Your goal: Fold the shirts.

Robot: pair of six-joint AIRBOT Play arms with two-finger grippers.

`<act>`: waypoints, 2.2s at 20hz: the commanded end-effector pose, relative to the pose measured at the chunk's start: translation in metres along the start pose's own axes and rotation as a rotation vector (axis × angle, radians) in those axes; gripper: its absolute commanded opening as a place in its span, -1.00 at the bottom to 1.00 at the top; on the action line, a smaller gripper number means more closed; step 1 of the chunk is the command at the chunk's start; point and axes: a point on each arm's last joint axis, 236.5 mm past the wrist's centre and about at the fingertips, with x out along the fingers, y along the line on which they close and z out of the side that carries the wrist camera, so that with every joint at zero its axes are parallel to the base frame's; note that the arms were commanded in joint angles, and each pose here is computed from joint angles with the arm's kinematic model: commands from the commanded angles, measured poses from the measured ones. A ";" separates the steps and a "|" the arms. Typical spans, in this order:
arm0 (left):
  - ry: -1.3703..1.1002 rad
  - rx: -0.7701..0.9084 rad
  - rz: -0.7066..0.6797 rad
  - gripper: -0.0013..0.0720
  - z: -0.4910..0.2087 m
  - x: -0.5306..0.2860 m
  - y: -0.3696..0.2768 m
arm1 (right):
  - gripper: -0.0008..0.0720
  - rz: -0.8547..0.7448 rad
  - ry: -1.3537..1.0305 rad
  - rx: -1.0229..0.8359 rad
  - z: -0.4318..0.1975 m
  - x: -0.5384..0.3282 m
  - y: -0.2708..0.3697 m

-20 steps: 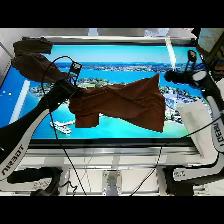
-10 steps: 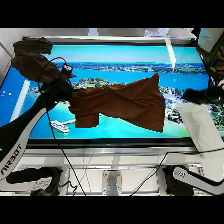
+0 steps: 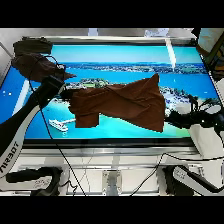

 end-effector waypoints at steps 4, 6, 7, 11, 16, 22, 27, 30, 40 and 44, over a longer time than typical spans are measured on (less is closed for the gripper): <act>0.013 -0.002 -0.093 0.42 -0.003 0.000 -0.020 | -0.04 0.034 0.100 0.058 -0.039 0.020 -0.002; 0.025 0.013 -0.089 0.42 -0.006 0.000 -0.019 | -0.04 0.045 0.147 0.067 -0.053 0.023 -0.001; 0.024 0.018 -0.090 0.42 -0.006 0.000 -0.019 | -0.04 0.046 0.162 0.068 -0.058 0.023 -0.001; 0.026 0.017 -0.090 0.42 -0.006 0.000 -0.019 | -0.05 0.030 0.138 0.077 -0.053 0.025 -0.005; 0.036 0.018 -0.087 0.42 -0.009 0.000 -0.018 | -0.05 0.008 0.093 0.133 -0.047 0.032 -0.013; 0.037 0.019 -0.087 0.42 -0.009 0.000 -0.018 | -0.04 0.015 0.068 0.222 -0.059 0.051 -0.020; 0.040 0.022 -0.086 0.42 -0.009 0.000 -0.018 | -0.05 0.063 -0.080 0.244 -0.023 0.051 -0.013; 0.044 0.023 -0.085 0.42 -0.010 0.000 -0.017 | -0.07 0.051 -0.081 0.238 -0.024 0.051 -0.016; 0.003 0.059 -0.072 0.42 -0.001 0.000 -0.014 | -0.90 0.078 -0.102 0.203 -0.019 0.049 -0.009; -0.111 -0.061 -0.135 0.42 0.028 0.003 -0.019 | -0.90 0.081 -0.135 0.167 -0.014 0.041 -0.004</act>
